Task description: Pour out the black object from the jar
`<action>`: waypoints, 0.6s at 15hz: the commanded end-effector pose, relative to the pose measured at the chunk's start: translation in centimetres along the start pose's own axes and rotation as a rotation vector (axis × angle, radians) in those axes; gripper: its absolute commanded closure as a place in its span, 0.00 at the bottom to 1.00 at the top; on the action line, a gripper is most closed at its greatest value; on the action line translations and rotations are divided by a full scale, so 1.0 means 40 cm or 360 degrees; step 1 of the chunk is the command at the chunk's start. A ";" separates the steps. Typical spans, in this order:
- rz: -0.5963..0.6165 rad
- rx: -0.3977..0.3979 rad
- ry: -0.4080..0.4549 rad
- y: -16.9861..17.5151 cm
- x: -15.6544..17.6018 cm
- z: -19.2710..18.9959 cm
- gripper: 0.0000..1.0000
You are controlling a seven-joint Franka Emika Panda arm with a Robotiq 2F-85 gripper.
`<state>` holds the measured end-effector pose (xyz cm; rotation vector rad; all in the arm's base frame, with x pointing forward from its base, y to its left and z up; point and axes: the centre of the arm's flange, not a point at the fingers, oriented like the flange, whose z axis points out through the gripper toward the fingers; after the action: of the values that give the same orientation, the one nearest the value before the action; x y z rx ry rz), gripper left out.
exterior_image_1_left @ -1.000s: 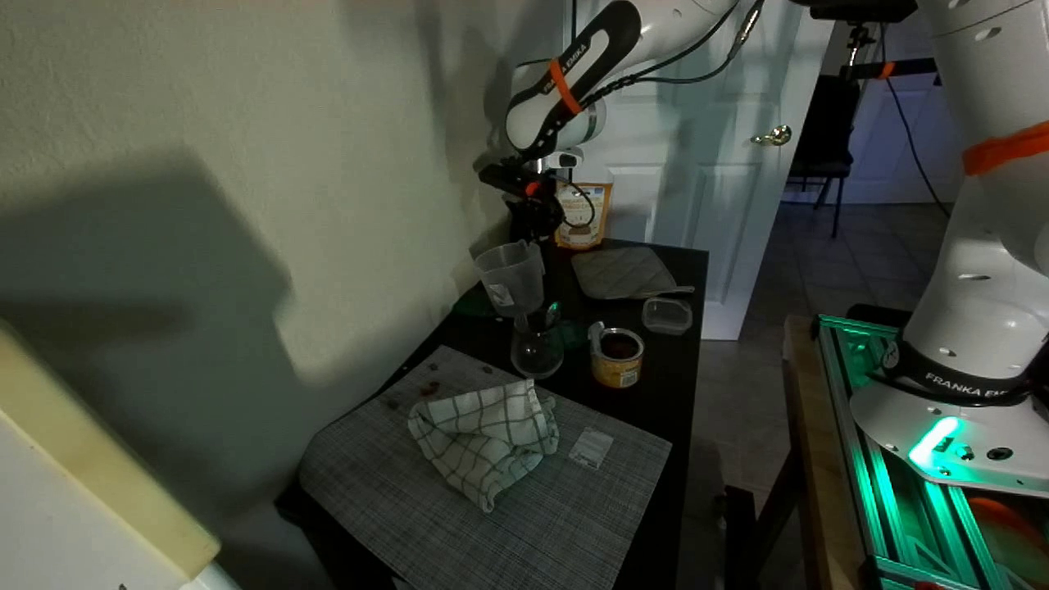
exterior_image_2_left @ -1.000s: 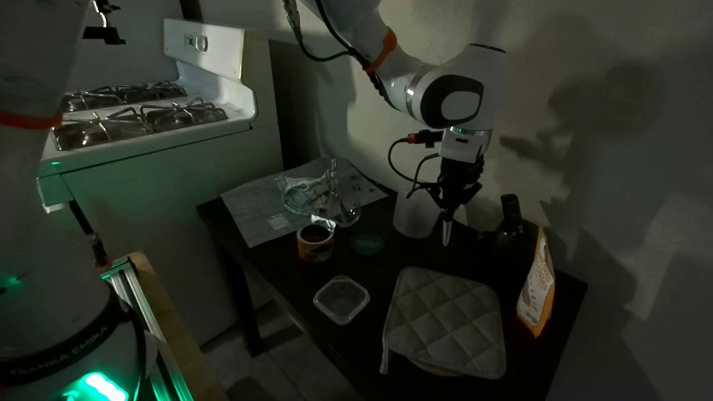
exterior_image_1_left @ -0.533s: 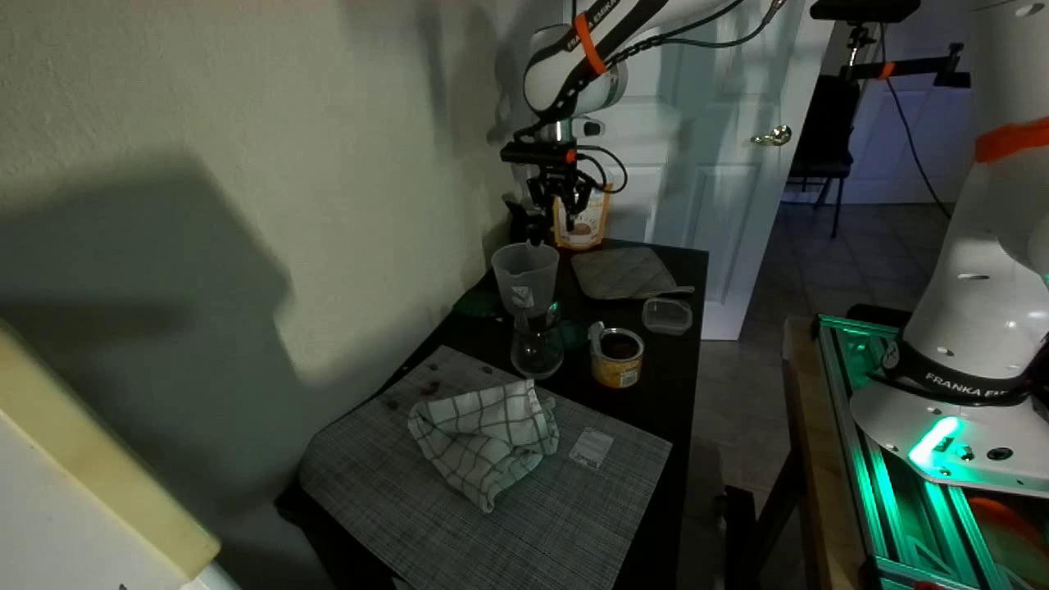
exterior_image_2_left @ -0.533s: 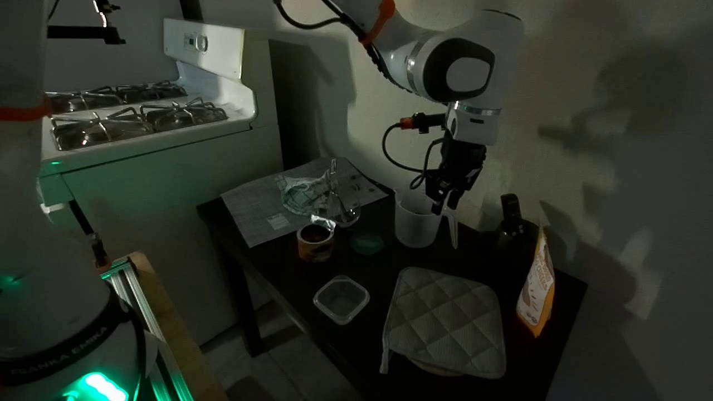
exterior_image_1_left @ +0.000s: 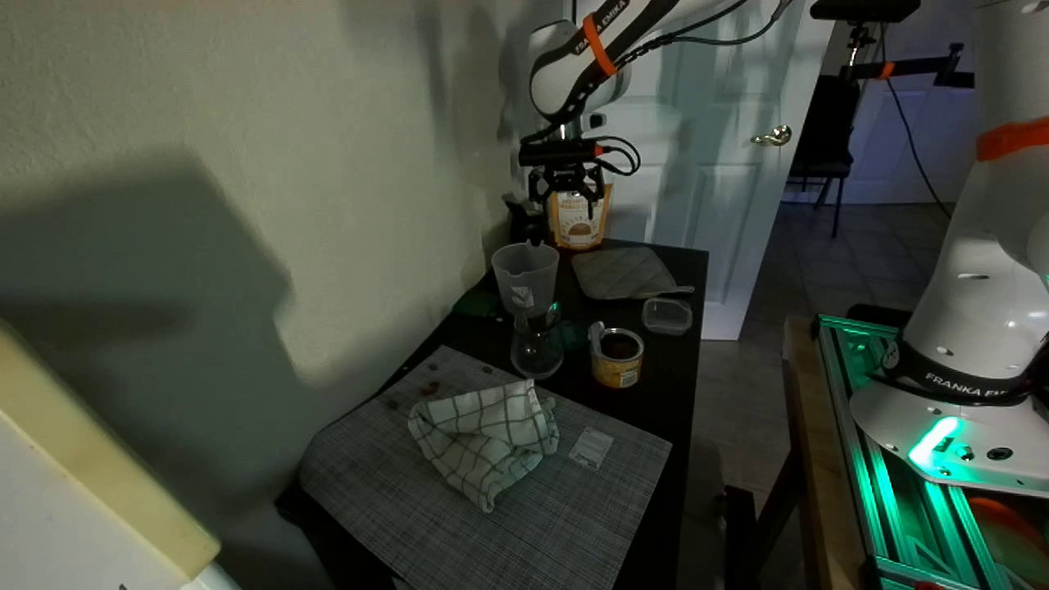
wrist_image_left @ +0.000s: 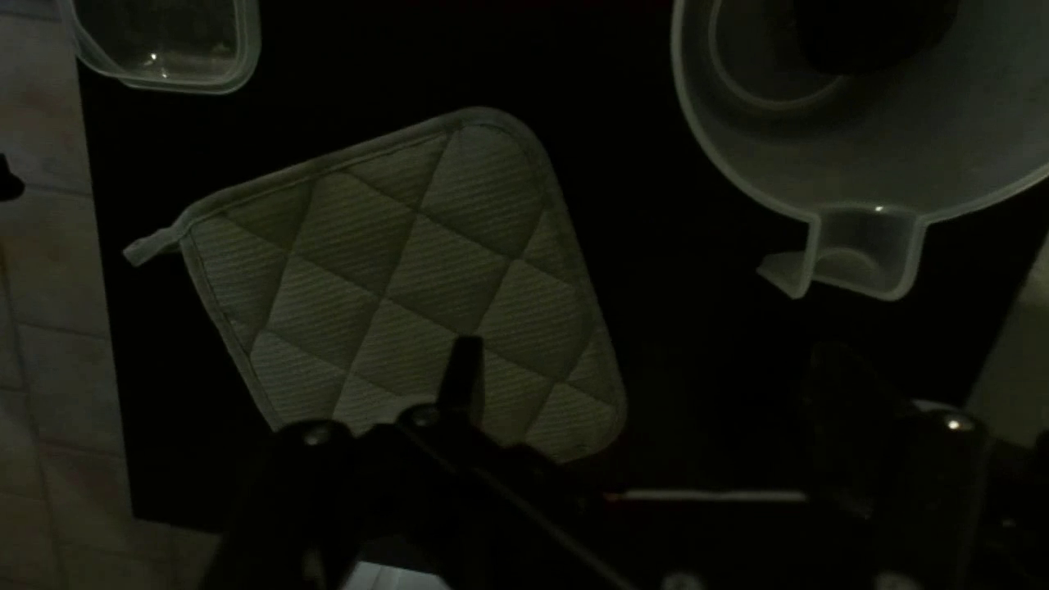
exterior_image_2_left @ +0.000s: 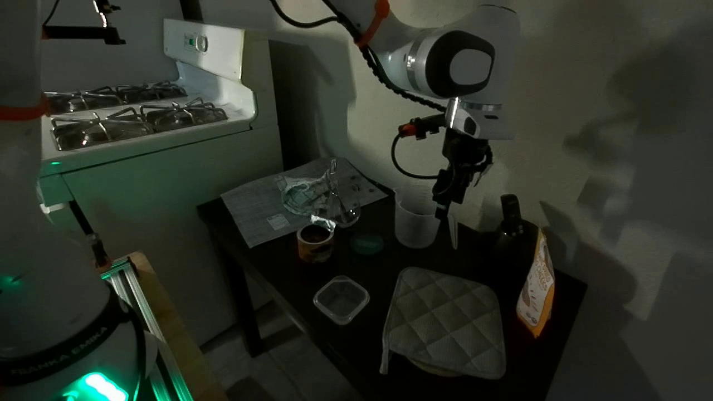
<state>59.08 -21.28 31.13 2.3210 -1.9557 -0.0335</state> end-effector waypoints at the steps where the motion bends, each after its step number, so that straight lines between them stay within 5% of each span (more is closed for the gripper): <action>1: -0.0059 -0.0002 0.0061 -0.056 -0.005 0.033 0.00; 9: 0.0018 0.0044 0.0104 -0.167 -0.022 0.072 0.00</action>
<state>63.20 -19.91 28.49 2.3170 -1.9367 0.0485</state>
